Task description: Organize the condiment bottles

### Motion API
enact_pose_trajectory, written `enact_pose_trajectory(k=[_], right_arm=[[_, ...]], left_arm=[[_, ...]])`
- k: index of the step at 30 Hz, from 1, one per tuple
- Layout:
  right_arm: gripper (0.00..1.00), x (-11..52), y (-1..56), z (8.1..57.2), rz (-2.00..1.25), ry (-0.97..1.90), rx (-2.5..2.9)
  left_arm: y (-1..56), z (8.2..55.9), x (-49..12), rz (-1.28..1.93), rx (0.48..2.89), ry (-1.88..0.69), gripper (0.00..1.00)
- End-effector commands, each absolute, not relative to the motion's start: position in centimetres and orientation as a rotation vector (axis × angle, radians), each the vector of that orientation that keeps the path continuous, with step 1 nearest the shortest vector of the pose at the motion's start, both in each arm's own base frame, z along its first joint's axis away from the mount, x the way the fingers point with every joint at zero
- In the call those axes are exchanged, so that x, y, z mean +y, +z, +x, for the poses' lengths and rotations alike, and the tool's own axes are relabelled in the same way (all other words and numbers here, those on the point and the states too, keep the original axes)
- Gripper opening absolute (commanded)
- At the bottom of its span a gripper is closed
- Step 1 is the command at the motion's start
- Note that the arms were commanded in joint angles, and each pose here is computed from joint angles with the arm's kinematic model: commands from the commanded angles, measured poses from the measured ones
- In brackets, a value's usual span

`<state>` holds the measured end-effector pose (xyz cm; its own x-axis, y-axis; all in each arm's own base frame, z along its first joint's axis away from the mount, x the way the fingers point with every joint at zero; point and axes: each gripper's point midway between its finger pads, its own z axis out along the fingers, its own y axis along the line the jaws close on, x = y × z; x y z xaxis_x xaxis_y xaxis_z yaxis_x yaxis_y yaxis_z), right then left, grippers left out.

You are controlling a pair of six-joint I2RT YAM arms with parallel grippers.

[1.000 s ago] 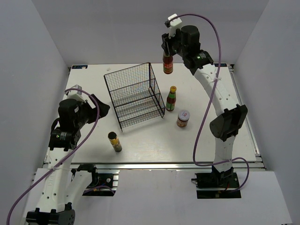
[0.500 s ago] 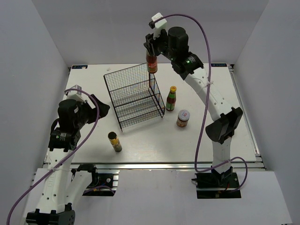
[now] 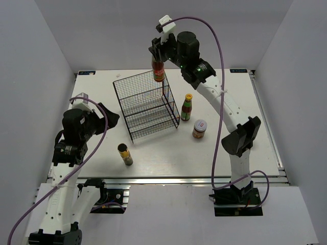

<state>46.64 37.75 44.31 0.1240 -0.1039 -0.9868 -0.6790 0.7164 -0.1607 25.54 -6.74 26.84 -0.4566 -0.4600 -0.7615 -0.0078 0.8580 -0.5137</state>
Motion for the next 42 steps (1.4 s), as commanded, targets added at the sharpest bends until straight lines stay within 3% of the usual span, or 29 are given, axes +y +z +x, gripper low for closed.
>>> enact_pose_trajectory(k=[1, 17, 27, 42], right_arm=[[0.0, 37.3, 52.3, 46.2, -0.587, 0.498, 1.165], [0.0, 39.0, 46.1, 48.6, -0.588, 0.514, 1.287], [0.0, 39.2, 37.0, 48.2, -0.615, 0.553, 1.496], [0.01, 39.7, 31.7, 49.0, -0.65, 0.53, 1.595]], left_arm=[[27.9, 25.2, -6.6, -0.333, 1.955, -0.545, 0.94], [27.9, 24.7, -6.6, -0.348, 1.948, -0.552, 0.94], [28.1, 24.5, -6.7, -0.35, 1.936, -0.565, 0.94], [28.2, 23.7, -6.5, -0.358, 1.93, -0.558, 0.94]])
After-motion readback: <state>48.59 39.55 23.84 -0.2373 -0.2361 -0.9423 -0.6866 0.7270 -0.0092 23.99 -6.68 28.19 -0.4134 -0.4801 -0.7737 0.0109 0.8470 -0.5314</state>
